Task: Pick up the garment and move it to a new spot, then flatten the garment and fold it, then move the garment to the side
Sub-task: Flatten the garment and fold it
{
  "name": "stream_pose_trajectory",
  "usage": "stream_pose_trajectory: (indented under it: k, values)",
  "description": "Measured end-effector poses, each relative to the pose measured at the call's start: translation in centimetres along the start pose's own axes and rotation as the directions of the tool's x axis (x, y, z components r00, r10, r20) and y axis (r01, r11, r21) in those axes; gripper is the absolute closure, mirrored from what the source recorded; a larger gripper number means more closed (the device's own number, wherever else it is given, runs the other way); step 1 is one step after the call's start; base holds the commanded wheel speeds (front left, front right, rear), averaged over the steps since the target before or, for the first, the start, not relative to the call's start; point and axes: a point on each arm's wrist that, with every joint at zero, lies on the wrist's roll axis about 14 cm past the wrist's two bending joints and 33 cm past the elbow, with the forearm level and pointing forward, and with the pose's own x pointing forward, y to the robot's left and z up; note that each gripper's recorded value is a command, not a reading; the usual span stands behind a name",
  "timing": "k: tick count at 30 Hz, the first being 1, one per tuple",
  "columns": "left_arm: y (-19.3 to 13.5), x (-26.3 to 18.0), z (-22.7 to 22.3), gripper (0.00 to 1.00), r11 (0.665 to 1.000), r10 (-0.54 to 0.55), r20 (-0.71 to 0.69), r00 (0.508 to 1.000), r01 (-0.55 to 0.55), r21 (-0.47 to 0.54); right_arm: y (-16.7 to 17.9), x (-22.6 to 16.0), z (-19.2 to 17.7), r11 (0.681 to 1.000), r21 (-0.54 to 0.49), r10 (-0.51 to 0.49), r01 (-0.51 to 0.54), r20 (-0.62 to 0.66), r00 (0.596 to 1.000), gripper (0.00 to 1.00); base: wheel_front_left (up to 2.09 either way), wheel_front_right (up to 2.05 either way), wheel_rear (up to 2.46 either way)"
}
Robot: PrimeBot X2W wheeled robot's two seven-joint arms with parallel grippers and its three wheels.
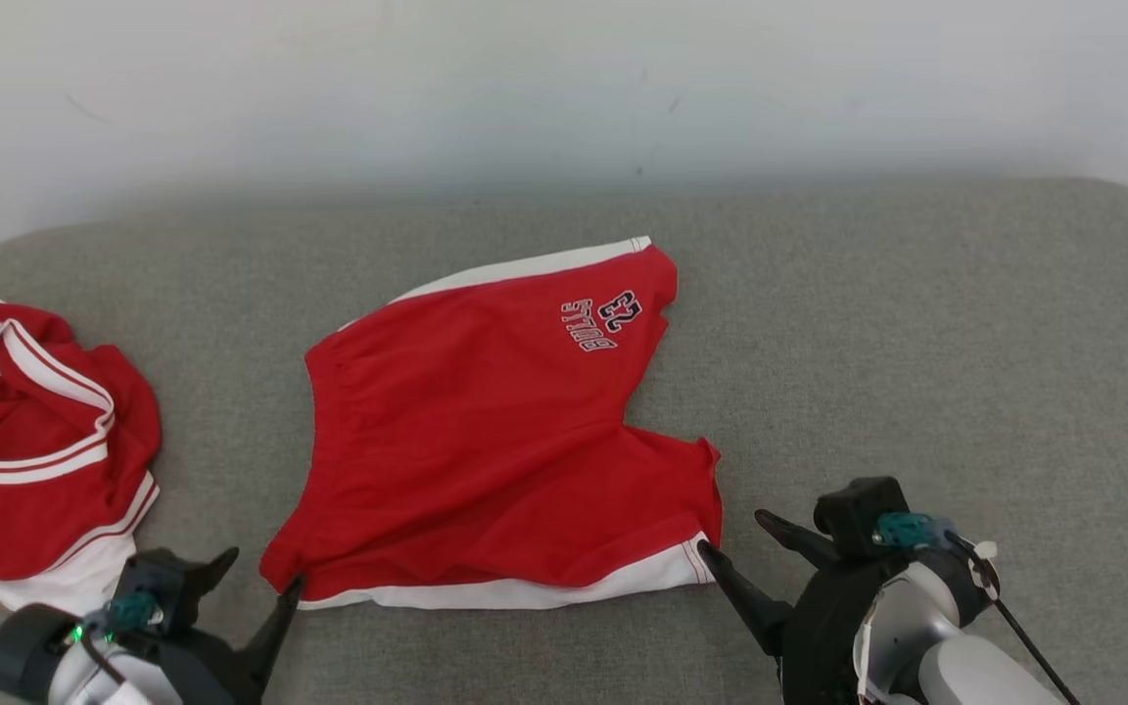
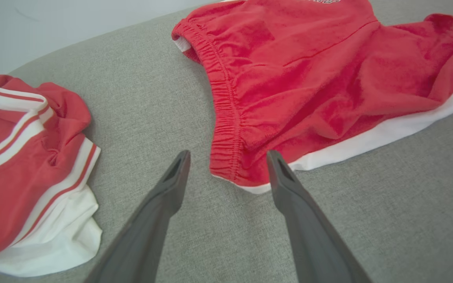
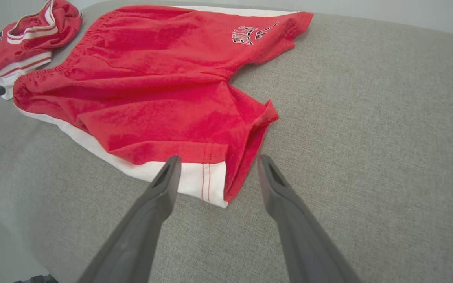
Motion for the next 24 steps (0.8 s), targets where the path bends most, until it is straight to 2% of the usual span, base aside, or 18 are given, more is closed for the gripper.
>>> stream_pose_trajectory:
  k: [4,11,14,21,22,23,24]
  values:
    - [0.7,1.3,-0.7,0.0,1.0,-0.003,-0.048,0.999,0.003,0.007,0.0,1.0,-1.3,0.999,-0.036,0.014,-0.017,-0.083,0.996,0.04,0.0,0.0,0.0]
    - [0.2,3.0,-1.6,0.0,0.999,-0.035,-0.096,0.995,0.036,0.0,-0.5,2.0,-3.6,1.0,-0.023,0.013,-0.017,-0.185,0.983,0.13,0.0,0.0,0.0]
    - [-0.1,3.2,-2.0,0.0,0.999,-0.044,-0.11,0.993,0.043,-0.009,-0.2,2.4,-4.0,0.999,-0.023,0.026,-0.031,-0.204,0.979,0.16,0.0,0.0,0.0]
    - [0.0,2.7,-3.5,0.0,0.999,-0.038,-0.145,0.989,0.035,-0.023,0.6,3.6,-3.3,0.993,-0.1,0.043,-0.065,-0.202,0.978,0.18,0.0,0.0,0.0]
    - [-0.1,2.6,-3.7,0.0,0.999,-0.04,-0.148,0.988,0.036,-0.024,0.7,3.6,-3.4,0.993,-0.1,0.045,-0.067,-0.204,0.978,0.23,0.0,0.0,0.0]
    - [-0.1,2.6,-3.8,0.0,0.999,-0.041,-0.149,0.988,0.038,-0.024,0.8,3.6,-3.5,0.993,-0.099,0.045,-0.067,-0.208,0.977,0.23,0.0,0.0,0.0]
    - [-0.2,2.6,-3.9,0.0,0.999,-0.043,-0.152,0.987,0.04,-0.024,0.8,3.6,-3.7,0.993,-0.1,0.046,-0.068,-0.214,0.976,0.31,0.0,0.0,0.0]
